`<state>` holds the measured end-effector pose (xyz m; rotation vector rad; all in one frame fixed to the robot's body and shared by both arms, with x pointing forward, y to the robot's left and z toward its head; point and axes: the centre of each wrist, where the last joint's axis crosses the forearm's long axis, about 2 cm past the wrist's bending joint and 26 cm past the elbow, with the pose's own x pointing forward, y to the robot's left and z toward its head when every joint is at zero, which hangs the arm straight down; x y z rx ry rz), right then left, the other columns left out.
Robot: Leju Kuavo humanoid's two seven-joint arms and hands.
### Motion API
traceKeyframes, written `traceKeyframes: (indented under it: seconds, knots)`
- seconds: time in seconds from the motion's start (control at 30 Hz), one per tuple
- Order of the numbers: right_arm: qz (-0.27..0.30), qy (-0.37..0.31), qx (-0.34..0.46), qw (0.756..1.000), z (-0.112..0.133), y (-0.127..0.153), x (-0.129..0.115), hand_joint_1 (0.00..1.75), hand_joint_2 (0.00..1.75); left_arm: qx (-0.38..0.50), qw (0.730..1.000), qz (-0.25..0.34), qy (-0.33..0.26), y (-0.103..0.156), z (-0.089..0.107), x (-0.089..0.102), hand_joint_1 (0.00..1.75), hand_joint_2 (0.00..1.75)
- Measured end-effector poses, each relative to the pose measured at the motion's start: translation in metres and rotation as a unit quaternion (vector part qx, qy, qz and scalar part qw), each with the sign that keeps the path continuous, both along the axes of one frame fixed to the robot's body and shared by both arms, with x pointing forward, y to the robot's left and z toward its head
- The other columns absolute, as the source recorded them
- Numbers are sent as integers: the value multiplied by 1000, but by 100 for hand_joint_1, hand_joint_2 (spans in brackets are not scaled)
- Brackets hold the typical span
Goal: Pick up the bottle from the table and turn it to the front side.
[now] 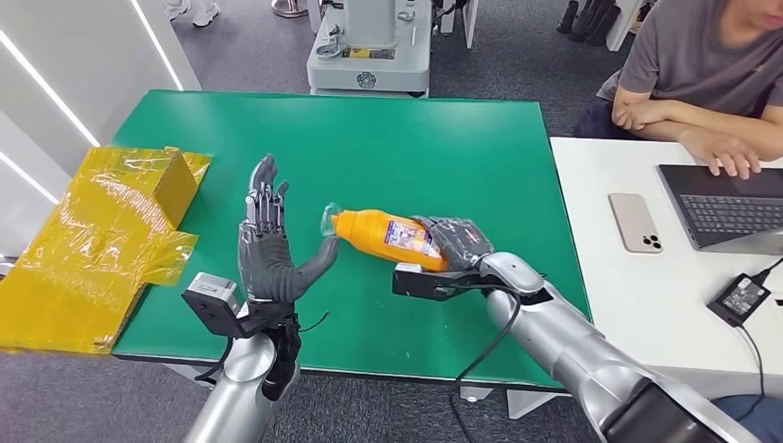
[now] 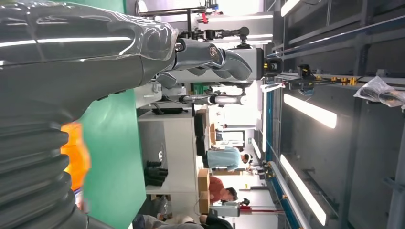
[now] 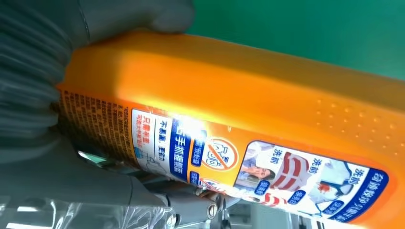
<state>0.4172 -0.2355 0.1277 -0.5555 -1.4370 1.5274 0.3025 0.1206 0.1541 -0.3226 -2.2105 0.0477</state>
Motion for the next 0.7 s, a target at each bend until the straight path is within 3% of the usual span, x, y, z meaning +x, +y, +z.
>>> traceKeyframes:
  seconds: [0.2, 0.33, 0.7]
  knots:
    - [-67, -88, 104, 988, 23, 28, 4, 175, 175, 0, 1000, 12, 5, 0, -2, -2, 0, 175]
    - [-85, -110, 155, 978, 35, 39, 5, 175, 175, -2, 1000, 15, 6, 1, -2, -2, 0, 175]
    - [-123, -213, 298, 922, 32, 58, -16, 175, 175, -15, 999, 44, 12, 1, -5, -4, 0, 175]
